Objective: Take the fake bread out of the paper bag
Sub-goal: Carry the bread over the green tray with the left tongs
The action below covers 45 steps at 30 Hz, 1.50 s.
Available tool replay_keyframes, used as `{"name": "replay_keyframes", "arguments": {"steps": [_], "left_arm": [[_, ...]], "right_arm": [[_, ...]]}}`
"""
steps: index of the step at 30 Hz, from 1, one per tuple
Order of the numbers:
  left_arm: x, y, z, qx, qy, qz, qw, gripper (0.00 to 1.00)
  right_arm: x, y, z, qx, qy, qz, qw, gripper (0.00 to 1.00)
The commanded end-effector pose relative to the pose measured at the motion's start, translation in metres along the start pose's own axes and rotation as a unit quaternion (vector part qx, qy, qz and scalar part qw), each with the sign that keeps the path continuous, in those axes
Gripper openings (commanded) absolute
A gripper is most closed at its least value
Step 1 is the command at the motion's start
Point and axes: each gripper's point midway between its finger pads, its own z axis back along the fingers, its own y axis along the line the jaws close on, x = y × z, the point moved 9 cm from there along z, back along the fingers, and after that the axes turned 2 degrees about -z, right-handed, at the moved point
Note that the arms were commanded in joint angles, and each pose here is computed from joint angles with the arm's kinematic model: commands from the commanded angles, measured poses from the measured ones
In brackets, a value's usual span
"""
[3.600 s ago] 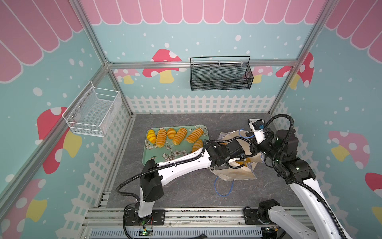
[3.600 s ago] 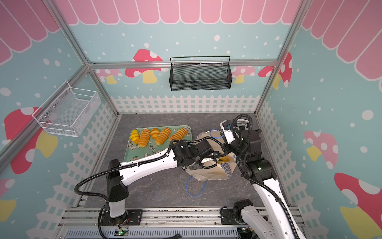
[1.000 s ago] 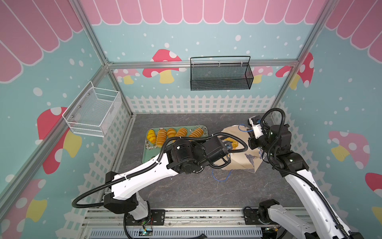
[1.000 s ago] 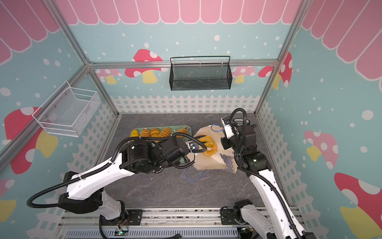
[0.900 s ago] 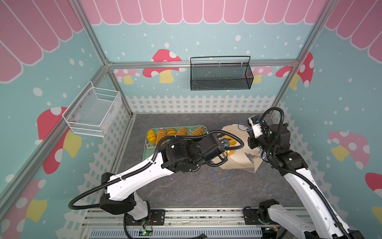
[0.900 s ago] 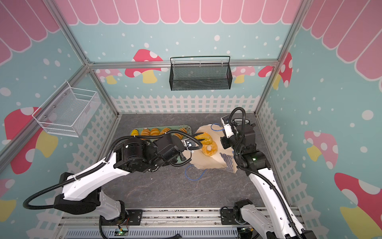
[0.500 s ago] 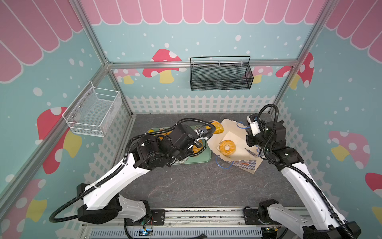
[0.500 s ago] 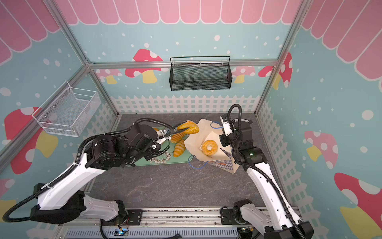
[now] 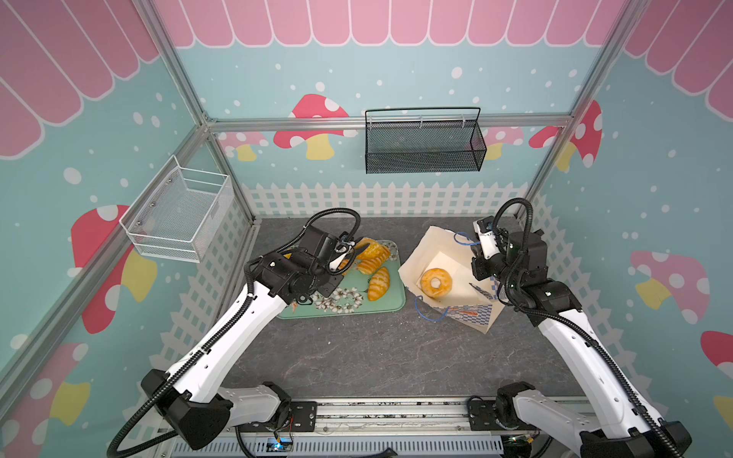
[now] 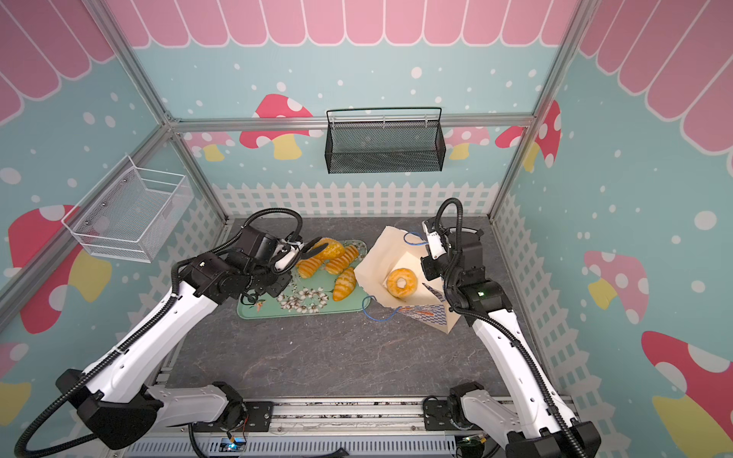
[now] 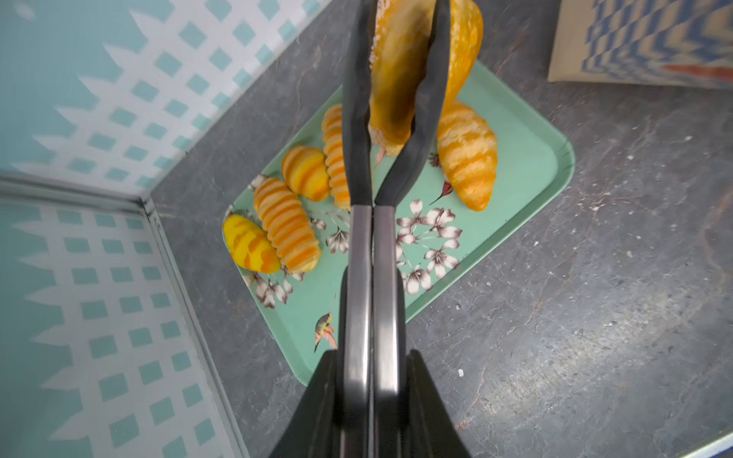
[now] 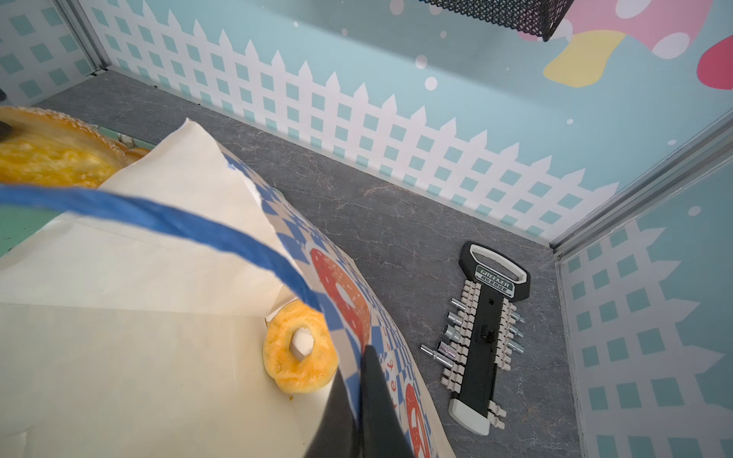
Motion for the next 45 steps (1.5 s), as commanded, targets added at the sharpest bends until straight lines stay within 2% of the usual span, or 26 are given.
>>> {"name": "replay_keyframes", "arguments": {"steps": [1, 7, 19, 28, 35, 45], "left_arm": [[0.001, 0.011, -0.022, -0.011, -0.023, 0.048, 0.999, 0.0], [-0.024, 0.026, -0.06, 0.01, 0.017, 0.09, 0.996, 0.0], [-0.045, 0.027, -0.08, 0.072, 0.061, 0.084, 0.992, 0.0], [-0.04, -0.007, -0.103, 0.066, 0.087, 0.04, 0.993, 0.0], [-0.03, -0.024, -0.105, 0.061, 0.078, 0.031, 0.995, 0.0], [-0.023, -0.07, -0.127, 0.032, 0.089, -0.002, 0.995, 0.0]], "right_arm": [[0.008, 0.001, 0.003, 0.002, -0.013, 0.001, 1.0, 0.0], [0.007, 0.0, 0.005, -0.004, -0.012, 0.008, 1.0, 0.0], [0.006, 0.0, 0.005, -0.005, -0.015, 0.014, 1.0, 0.0], [0.003, 0.0, 0.011, -0.009, -0.017, 0.014, 1.0, 0.0], [0.004, -0.001, 0.015, -0.01, -0.02, 0.014, 1.0, 0.0], [0.004, 0.0, 0.019, -0.008, -0.025, 0.015, 1.0, 0.0]]}}
